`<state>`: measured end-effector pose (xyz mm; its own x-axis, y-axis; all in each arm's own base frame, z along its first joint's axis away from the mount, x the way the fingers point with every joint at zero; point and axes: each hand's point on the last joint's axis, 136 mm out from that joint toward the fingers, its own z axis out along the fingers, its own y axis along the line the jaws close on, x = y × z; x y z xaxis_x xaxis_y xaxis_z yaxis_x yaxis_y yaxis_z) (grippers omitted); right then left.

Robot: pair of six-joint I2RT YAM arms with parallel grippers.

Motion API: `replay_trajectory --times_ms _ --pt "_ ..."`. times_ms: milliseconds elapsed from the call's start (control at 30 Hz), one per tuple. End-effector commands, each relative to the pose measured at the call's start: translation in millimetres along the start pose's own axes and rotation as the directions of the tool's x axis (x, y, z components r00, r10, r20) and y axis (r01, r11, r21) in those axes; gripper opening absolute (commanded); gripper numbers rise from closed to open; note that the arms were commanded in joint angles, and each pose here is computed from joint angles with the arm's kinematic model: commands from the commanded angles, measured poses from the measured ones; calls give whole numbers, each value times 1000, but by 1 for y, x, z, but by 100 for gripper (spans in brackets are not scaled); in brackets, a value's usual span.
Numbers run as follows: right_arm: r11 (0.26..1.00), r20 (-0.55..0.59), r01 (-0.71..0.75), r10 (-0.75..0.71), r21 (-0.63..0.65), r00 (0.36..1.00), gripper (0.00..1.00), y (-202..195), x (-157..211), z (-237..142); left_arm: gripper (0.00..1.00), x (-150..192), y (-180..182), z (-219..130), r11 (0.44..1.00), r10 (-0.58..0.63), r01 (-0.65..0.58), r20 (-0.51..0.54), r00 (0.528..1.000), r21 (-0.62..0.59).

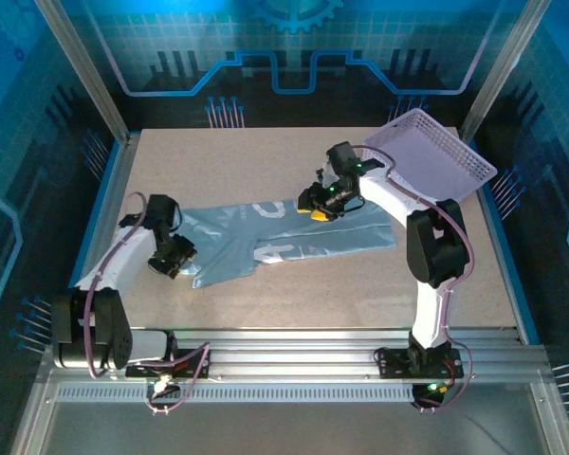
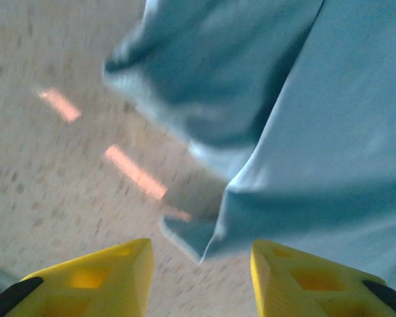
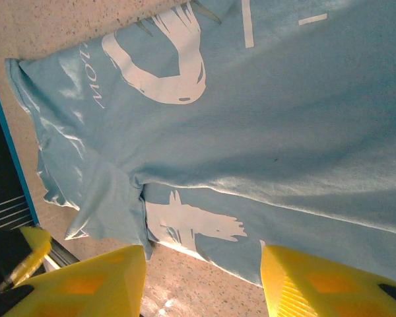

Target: Fold and stack the t-shirts

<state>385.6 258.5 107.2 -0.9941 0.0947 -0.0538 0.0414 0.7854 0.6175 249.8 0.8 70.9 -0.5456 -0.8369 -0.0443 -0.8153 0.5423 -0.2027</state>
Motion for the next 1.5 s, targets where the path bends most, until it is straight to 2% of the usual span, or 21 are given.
replay_trajectory --times_ms 0,100,333,433,1067,1267,1367,1467 --pt "999 -23 34 -34 -20 999 51 10 10 0 45 -36 -52 4 974 92 -100 47 995 201" --pt "999 -24 42 -42 -27 999 51 12 11 -1 44 -48 -67 17 963 126 -123 2 992 241" --pt "998 -21 47 -48 -41 999 51 15 12 -4 39 -48 -52 39 976 172 -163 -54 984 145" --pt "998 -22 40 -41 -40 999 51 14 12 -3 38 -47 -37 38 984 160 -157 -39 986 86" --pt "999 -30 33 -34 -40 999 51 17 6 2 36 -30 -24 47 985 168 -163 -91 982 56" --pt "999 -35 24 -25 -42 999 51 15 7 5 42 -26 -15 47 986 164 -163 -89 982 20" --pt "999 -33 26 -27 -42 999 51 17 6 5 40 -30 -21 48 988 155 -152 -78 985 37" --pt "999 -31 30 -31 -42 999 51 18 5 4 33 -37 -30 46 987 152 -149 -56 987 63"
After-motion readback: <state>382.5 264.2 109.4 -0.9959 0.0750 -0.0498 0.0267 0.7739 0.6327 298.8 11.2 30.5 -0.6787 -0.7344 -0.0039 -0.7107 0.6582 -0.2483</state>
